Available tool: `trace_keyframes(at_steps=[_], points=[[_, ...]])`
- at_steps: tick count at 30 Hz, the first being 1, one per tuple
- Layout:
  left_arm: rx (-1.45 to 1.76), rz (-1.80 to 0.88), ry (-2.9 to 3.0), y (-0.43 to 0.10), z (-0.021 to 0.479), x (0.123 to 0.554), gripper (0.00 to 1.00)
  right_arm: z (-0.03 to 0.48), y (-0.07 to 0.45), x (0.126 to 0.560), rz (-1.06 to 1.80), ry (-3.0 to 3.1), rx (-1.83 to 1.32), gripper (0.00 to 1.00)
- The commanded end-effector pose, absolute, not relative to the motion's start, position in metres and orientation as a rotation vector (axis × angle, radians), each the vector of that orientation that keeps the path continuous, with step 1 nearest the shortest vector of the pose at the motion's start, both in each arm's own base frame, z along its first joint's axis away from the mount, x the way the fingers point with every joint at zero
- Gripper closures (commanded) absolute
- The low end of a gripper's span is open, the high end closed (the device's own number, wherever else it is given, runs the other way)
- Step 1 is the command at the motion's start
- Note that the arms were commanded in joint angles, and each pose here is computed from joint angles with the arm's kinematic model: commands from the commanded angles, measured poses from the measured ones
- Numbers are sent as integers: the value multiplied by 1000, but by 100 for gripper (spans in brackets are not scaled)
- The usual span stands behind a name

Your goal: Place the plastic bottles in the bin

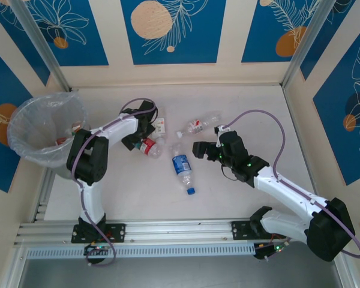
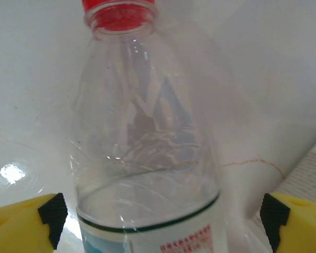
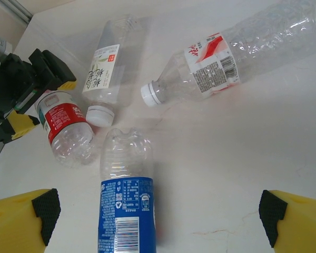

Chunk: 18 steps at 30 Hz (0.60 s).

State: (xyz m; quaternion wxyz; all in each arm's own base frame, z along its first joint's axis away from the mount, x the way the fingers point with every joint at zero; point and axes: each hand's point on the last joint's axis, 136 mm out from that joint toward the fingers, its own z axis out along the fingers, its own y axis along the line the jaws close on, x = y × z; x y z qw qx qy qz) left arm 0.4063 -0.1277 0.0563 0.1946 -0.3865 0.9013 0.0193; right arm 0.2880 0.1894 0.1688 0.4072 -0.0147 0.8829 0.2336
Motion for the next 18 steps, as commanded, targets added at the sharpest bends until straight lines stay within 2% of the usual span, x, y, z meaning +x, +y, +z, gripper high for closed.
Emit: trace_keyframes(at_steps=[1,4,9,18], points=[[-1130,90,2513,-119,45,404,8,171,184,290,568,2211,-16,0],[-1139,83,2518,-119,39,404,11,170,184,290,569,2214,-16,0],[-1143,76,2504,-118,31,404,22,170,185,289,573,2217,-12,0],[-973,51,2546,-124,32,414,26,170,185,290,572,2218,-10,0]])
